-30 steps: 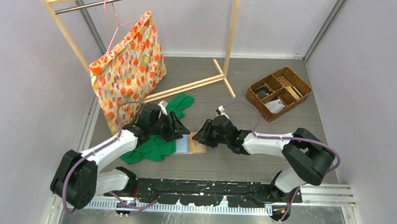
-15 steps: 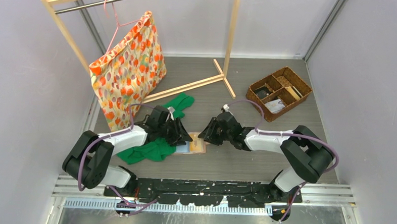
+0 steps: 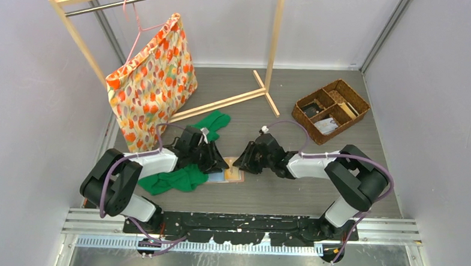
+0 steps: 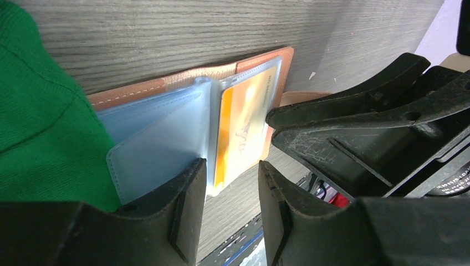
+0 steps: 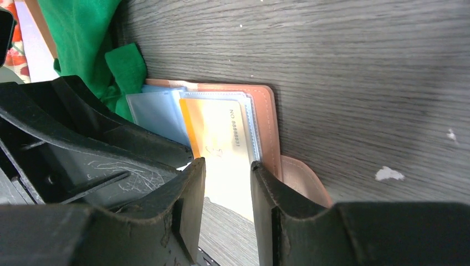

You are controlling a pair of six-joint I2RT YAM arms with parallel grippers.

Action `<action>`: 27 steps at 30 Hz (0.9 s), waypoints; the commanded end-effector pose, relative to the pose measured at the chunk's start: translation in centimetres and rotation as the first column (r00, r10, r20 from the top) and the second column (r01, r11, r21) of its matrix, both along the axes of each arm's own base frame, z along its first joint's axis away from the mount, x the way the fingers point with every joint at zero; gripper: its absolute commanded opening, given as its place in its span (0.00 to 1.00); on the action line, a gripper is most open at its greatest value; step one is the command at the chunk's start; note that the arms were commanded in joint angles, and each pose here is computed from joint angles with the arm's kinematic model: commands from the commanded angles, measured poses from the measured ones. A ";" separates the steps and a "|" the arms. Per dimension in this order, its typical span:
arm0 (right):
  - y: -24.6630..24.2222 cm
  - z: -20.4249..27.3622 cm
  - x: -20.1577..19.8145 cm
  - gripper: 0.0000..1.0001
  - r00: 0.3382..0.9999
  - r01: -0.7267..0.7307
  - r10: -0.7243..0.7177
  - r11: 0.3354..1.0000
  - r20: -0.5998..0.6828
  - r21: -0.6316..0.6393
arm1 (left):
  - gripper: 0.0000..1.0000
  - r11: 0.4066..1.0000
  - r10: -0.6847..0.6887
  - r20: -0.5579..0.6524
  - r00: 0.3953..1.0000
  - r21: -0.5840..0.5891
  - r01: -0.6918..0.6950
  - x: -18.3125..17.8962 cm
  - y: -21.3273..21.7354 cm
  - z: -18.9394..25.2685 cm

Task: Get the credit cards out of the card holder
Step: Remove the credit card from the card holder.

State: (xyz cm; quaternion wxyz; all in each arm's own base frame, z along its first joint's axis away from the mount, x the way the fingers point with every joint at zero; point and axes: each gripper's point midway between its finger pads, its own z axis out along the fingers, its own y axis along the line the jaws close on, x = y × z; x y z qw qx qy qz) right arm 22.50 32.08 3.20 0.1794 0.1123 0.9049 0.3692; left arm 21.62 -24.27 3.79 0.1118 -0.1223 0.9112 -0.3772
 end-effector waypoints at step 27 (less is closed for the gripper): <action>0.3 -2.9 -1.3 0.40 0.999 -0.006 0.005 1.000 -0.045 -0.020 | 0.01 0.998 0.008 0.036 0.999 0.065 -0.010 -0.7 1.7 -1.5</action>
